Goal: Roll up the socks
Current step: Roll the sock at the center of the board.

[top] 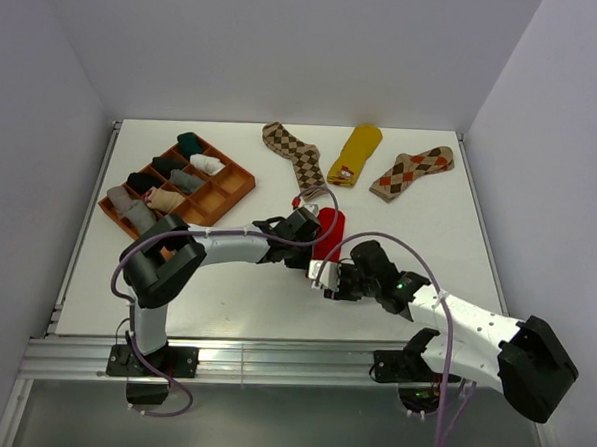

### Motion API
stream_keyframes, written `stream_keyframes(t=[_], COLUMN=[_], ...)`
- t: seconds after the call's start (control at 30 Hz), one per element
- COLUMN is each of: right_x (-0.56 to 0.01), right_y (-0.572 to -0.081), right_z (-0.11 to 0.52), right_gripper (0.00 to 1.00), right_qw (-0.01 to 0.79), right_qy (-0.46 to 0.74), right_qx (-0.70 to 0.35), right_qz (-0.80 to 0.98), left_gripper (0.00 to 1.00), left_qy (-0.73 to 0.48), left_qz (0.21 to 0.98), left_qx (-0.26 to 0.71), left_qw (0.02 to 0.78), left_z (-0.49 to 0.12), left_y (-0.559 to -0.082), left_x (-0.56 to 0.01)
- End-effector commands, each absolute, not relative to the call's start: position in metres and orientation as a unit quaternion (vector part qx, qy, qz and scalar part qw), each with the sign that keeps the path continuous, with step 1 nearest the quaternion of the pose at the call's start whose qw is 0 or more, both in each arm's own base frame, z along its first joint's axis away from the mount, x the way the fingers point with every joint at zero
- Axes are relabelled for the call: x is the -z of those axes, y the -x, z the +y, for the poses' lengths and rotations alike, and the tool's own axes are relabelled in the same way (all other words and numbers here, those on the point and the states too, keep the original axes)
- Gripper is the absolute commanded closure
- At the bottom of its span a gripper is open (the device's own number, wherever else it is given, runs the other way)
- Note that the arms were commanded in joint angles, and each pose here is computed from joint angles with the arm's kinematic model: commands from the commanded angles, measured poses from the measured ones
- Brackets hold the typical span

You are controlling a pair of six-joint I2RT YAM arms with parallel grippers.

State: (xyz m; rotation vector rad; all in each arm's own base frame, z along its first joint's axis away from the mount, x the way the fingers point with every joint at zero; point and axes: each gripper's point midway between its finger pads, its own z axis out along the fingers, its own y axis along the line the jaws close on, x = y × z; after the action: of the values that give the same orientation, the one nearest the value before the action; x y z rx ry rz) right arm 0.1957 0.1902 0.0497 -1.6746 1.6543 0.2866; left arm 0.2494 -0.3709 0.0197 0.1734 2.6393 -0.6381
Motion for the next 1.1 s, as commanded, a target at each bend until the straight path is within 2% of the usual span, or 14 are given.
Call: stream_keyframes(t=[0.0,0.5,0.8,0.9,1.03,1.07], right_x=[-0.056,-0.038,-0.019,-0.016,-0.021,-0.03], right_y=[-0.209,-0.226,-0.228,-0.219,-0.204,-0.199], right_z=[0.201,0.216,0.214,0.218,0.217,0.227], right_gripper=[0.54,0.55,0.69,0.78,0.8,0.8], right_qw=[0.422,0.432,0.395,0.371,0.325,0.322], right_qy=[0.673,0.696,0.695,0.698,0.69,0.692], right_qx=[-0.052,0.042,0.045,0.014,-0.067,-0.107], right_qz=[0.605,0.573,0.599,0.612,0.644,0.637], left_gripper=[1.0,1.0,1.0,1.0,0.99,0.95], left_qy=[-0.076,-0.09,-0.099,-0.1,-0.099,-0.095], left_qz=[0.981,0.98,0.978,0.978,0.976,0.977], left_qx=[0.138,0.146,0.153,0.153,0.162,0.162], left_qw=[0.115,0.104,0.098,0.097,0.104,0.104], left_z=[-0.327,-0.331,-0.33,-0.33,-0.33,-0.328], left_y=[-0.21,-0.206,-0.201,-0.201,-0.202,-0.202], left_x=[0.032,0.033,0.031,0.031,0.027,0.028])
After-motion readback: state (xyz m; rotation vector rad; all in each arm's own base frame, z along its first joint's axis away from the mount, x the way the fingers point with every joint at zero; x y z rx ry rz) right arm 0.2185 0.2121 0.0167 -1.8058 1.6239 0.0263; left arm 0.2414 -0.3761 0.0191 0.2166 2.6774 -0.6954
